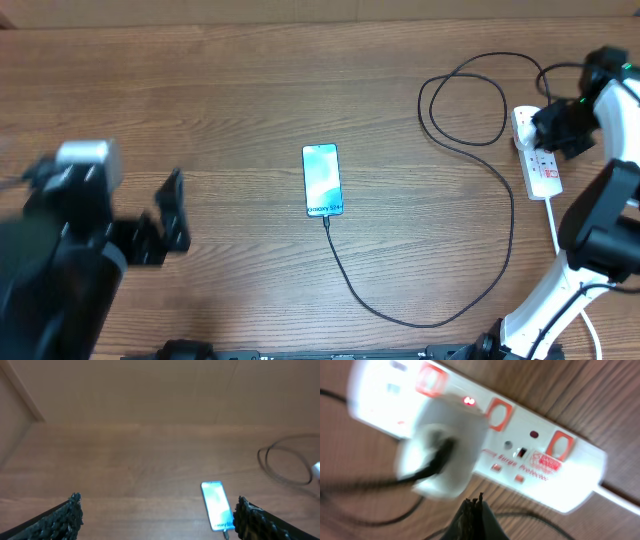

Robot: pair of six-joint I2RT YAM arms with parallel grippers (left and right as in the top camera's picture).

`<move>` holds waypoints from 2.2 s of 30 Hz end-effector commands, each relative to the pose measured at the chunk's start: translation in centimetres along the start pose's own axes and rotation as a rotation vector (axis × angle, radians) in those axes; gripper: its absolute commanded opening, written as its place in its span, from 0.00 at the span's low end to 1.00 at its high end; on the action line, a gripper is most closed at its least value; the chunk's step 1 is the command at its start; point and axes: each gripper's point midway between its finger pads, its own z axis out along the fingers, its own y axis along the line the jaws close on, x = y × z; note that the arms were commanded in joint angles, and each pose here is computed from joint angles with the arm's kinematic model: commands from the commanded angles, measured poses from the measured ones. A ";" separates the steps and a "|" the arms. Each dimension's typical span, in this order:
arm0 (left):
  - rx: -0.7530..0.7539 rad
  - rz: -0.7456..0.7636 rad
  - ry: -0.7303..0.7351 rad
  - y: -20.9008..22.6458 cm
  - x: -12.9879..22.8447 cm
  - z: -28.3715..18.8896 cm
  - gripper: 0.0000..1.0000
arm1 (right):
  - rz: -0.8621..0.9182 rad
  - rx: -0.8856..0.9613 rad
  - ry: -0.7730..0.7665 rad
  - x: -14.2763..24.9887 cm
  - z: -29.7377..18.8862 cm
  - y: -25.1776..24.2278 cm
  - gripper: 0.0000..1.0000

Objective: Plug charger to phone and switch on socket

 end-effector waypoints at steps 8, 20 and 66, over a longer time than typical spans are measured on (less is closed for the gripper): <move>0.017 -0.006 -0.323 0.9 0.9 -11.7 1.00 | -0.130 -0.753 -0.713 3.3 -39.0 3.6 0.04; -0.030 -0.020 -0.353 2.2 11.7 -18.8 1.00 | -0.299 -1.142 -1.306 18.4 -60.4 -6.7 0.04; 0.008 -0.020 -0.425 0.2 11.3 -8.2 1.00 | -0.540 -1.516 -1.487 37.7 -54.7 -21.8 0.04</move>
